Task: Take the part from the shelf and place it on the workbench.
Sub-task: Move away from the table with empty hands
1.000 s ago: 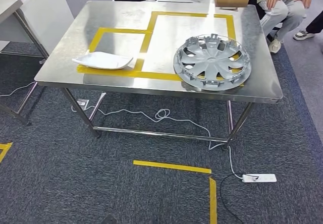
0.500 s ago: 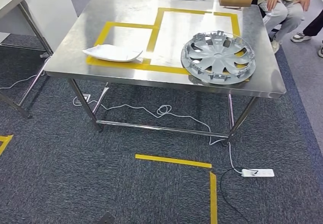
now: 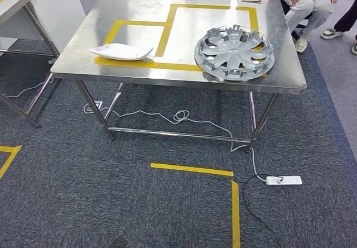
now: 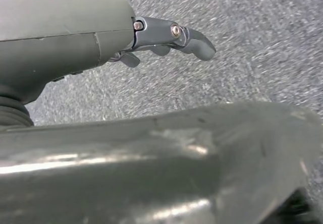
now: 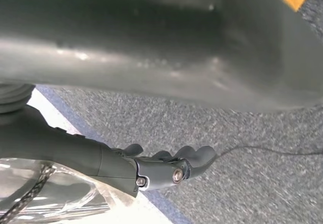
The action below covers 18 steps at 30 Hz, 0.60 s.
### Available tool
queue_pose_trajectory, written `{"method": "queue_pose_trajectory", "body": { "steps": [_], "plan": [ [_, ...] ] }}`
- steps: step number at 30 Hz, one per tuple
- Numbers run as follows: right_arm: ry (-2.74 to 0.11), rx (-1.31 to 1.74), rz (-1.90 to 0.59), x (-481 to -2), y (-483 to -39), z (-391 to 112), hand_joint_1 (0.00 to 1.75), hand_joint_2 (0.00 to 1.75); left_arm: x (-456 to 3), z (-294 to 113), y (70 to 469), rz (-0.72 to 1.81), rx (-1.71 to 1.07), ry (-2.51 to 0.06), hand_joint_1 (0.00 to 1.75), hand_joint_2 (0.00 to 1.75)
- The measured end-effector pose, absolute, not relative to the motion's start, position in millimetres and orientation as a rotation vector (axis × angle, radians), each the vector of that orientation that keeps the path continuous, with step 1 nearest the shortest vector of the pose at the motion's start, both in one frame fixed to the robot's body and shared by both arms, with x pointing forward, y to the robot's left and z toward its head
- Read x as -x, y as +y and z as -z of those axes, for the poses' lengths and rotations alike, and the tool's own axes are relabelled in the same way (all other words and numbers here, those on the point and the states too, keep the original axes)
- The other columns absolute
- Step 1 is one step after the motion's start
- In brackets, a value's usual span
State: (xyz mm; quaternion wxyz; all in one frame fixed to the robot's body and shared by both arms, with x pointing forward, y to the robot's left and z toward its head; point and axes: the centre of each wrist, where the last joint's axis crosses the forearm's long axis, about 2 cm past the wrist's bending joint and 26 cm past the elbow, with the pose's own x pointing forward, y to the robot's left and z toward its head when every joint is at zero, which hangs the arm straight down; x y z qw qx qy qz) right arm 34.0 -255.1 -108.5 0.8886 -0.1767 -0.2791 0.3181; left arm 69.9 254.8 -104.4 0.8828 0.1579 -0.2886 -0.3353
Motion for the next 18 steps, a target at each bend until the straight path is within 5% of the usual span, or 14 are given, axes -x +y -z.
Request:
{"method": "queue_pose_trajectory", "body": {
  "steps": [18],
  "plan": [
    [-0.591, 0.366, -0.675, -39.1, -256.3, 108.2, 0.0, 0.0, -74.7, 103.4, 253.1, 0.69, -0.337, -0.612, 0.0, 0.0]
  ]
}}
